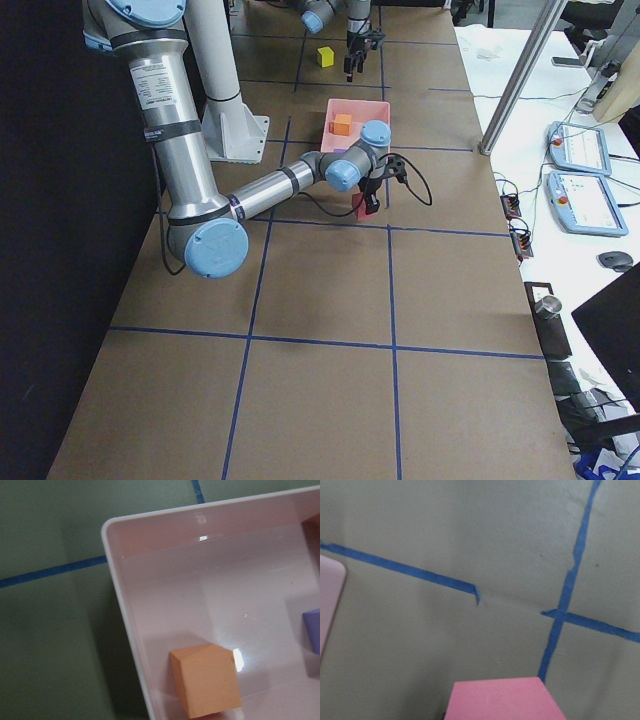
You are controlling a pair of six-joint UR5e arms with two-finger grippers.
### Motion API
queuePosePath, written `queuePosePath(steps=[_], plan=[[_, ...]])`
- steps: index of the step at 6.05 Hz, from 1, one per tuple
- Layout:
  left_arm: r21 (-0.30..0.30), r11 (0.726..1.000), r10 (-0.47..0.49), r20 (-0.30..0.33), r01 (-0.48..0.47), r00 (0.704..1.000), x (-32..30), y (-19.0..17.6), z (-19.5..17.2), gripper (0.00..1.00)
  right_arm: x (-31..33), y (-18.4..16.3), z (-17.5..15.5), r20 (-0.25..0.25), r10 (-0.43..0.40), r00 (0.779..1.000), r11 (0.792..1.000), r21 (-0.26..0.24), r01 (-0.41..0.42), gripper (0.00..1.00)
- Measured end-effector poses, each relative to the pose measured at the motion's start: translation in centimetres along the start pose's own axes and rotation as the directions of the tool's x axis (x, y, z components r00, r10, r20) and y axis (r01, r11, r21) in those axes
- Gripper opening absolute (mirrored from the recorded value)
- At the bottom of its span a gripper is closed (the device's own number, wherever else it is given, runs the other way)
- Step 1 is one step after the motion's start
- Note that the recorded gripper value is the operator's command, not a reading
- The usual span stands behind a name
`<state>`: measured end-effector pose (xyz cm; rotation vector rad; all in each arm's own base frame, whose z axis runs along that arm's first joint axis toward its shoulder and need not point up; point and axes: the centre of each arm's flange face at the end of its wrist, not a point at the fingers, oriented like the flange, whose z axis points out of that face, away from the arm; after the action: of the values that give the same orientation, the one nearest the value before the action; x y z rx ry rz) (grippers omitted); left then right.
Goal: Place blocks into pink bin with both arms
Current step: 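Carry the pink cube into the pink bin and release it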
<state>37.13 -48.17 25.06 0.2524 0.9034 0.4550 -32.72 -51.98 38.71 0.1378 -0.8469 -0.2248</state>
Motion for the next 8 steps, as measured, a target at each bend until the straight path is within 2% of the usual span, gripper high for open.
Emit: queuePosePath(steps=[2,4,5,6,8], plan=[[-0.040,0.992,0.118,0.025,-0.117,0.993,-9.1,5.4,-1.5,1.00,-7.9,-2.7,-4.9,0.018,0.132,0.991,0.991,-0.002,-0.132,0.29],[-0.086,0.975,0.213,0.063,-0.207,0.975,-16.5,11.8,-2.3,1.00,-16.7,-3.3,-6.3,0.066,0.287,0.956,0.958,-0.008,-0.287,0.35],[-0.089,0.969,0.237,0.067,-0.231,0.969,-18.5,14.7,-2.4,1.00,-21.2,-3.0,-6.4,0.056,0.343,0.938,0.939,-0.006,-0.343,0.52],[-0.081,0.966,0.252,0.067,-0.247,0.965,-20.2,17.8,-2.0,1.00,-25.9,-2.6,-6.1,0.027,0.396,0.918,0.918,0.010,-0.396,0.99],[-0.048,0.965,0.262,0.067,-0.259,0.963,-22.6,22.9,-1.6,1.00,-31.2,-3.0,-5.2,0.001,0.481,0.877,0.876,0.050,-0.480,1.00]])
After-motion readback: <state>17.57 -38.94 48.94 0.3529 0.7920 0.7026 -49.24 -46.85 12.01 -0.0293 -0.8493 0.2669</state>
